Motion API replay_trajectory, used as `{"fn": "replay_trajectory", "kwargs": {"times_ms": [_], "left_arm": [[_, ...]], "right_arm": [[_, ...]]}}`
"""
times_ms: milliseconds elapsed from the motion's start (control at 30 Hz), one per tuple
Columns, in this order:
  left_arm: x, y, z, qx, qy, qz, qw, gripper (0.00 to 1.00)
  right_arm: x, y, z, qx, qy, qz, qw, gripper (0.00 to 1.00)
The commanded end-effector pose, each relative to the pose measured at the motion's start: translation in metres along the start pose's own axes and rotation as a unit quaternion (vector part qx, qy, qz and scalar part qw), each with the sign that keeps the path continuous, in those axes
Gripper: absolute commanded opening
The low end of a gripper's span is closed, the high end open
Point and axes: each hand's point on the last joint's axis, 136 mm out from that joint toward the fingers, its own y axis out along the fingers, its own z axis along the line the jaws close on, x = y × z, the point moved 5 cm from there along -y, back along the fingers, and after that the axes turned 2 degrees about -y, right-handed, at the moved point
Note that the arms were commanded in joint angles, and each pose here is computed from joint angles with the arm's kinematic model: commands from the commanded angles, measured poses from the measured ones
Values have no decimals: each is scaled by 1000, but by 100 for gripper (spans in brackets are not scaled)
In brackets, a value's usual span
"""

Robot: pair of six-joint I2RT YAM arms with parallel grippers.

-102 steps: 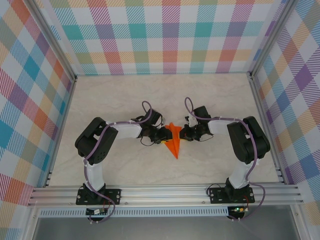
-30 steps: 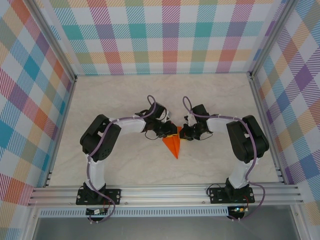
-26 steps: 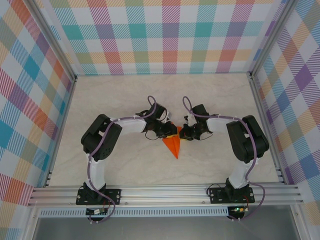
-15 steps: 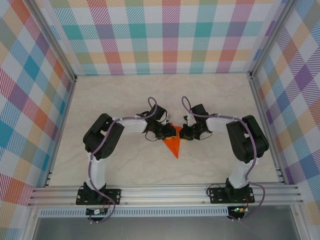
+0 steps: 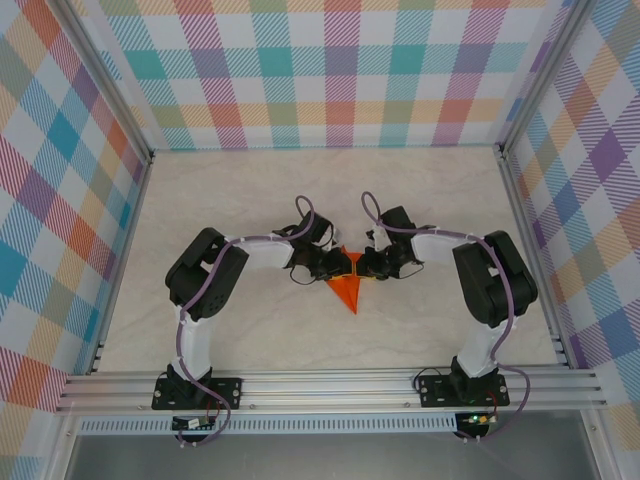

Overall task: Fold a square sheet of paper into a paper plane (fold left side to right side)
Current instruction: Fourth fold the wing at the center of the table.

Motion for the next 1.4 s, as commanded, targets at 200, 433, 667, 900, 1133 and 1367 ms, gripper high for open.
{"fn": "replay_trajectory", "kwargs": {"times_ms": [200, 433, 667, 900, 1133, 1367], "left_arm": [[-19, 9, 24, 46, -21, 21, 998, 22], [-19, 9, 25, 46, -21, 21, 999, 22], [-18, 9, 24, 45, -20, 20, 999, 22], [-19, 8, 23, 45, -19, 19, 999, 22], [-18, 8, 23, 45, -18, 20, 999, 22], [-18, 8, 23, 46, -18, 19, 999, 22]], "right_arm": [[-14, -76, 38, 13, -51, -75, 996, 34], [-58, -54, 63, 124, -41, -35, 991, 18], [-71, -24, 63, 120, -34, -2, 992, 16], [-74, 2, 58, 99, -22, 23, 995, 16], [-75, 12, 49, 82, -13, 33, 996, 16], [-79, 18, 40, 65, -5, 42, 997, 16]]}}
